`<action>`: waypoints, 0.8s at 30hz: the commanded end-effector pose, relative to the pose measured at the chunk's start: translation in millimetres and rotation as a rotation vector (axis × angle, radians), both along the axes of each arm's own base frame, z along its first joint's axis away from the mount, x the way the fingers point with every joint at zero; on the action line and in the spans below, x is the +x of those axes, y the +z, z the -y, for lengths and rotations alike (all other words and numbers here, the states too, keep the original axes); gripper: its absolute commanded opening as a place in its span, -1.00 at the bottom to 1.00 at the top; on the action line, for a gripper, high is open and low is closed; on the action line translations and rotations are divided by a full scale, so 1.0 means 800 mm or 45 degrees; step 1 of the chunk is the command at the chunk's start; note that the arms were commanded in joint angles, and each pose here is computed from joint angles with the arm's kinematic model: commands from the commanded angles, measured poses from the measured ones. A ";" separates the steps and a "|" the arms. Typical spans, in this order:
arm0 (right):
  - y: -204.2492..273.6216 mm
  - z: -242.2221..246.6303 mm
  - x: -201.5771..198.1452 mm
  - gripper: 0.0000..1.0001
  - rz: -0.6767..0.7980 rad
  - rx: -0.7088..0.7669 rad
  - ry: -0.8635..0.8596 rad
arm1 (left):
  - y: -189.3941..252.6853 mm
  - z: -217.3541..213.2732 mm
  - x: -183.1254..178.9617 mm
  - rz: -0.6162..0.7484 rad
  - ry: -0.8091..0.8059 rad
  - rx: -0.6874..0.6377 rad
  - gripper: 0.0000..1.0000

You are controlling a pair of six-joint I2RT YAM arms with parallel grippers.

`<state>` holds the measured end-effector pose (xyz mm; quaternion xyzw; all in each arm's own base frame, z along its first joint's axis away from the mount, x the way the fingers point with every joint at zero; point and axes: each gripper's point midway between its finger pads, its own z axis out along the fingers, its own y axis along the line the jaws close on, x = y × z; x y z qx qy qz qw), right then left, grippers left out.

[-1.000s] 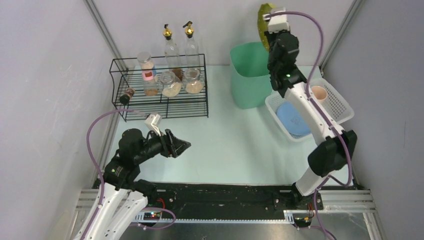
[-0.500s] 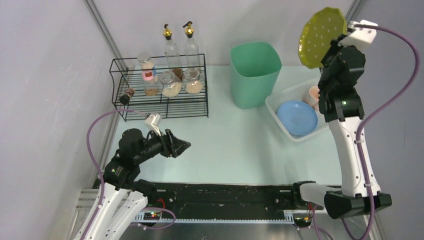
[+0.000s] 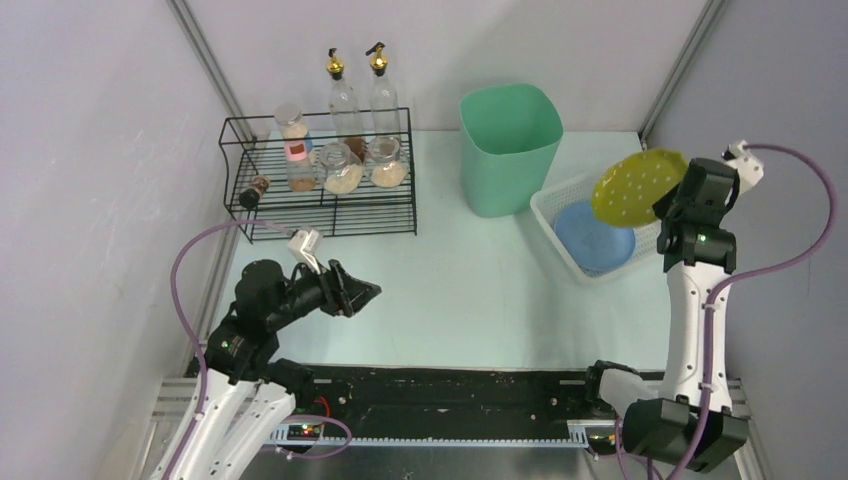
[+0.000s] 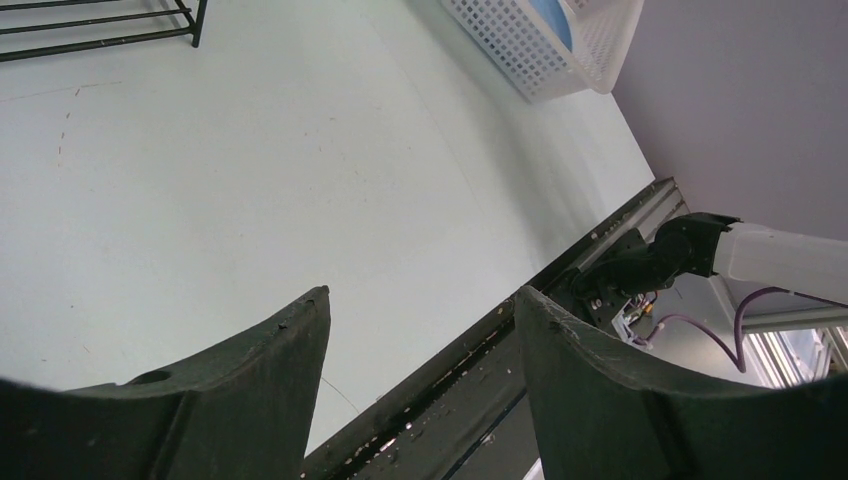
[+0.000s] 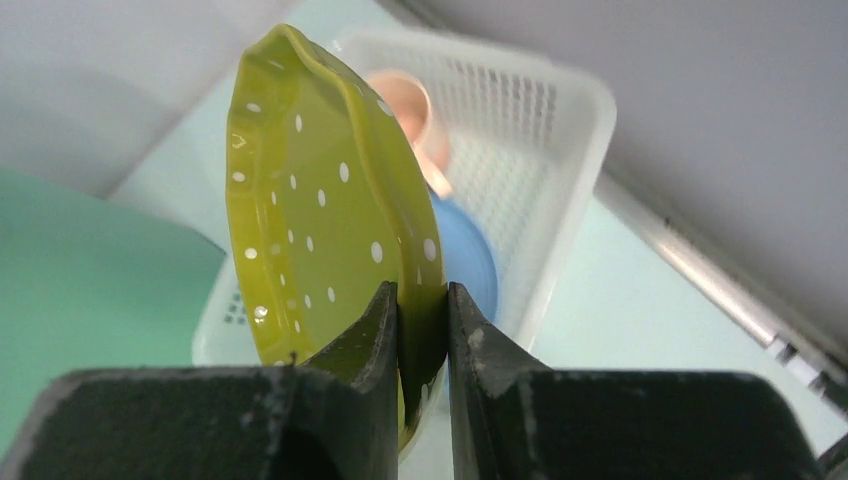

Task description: Clear the kitchen counter

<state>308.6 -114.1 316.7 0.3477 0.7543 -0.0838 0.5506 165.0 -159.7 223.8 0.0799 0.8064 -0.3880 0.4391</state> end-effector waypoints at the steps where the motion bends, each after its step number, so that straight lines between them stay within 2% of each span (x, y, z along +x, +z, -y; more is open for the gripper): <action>1: 0.006 -0.012 0.012 -1.00 0.239 0.235 0.026 | 0.005 0.001 -0.003 0.046 -0.014 -0.003 0.43; 11: -0.097 -0.005 0.028 -1.00 0.128 0.468 -0.056 | 0.008 0.003 -0.007 0.066 -0.027 -0.006 0.43; 24: -0.133 0.009 0.062 -1.00 0.132 0.554 -0.123 | 0.008 0.003 -0.007 0.070 -0.026 -0.004 0.43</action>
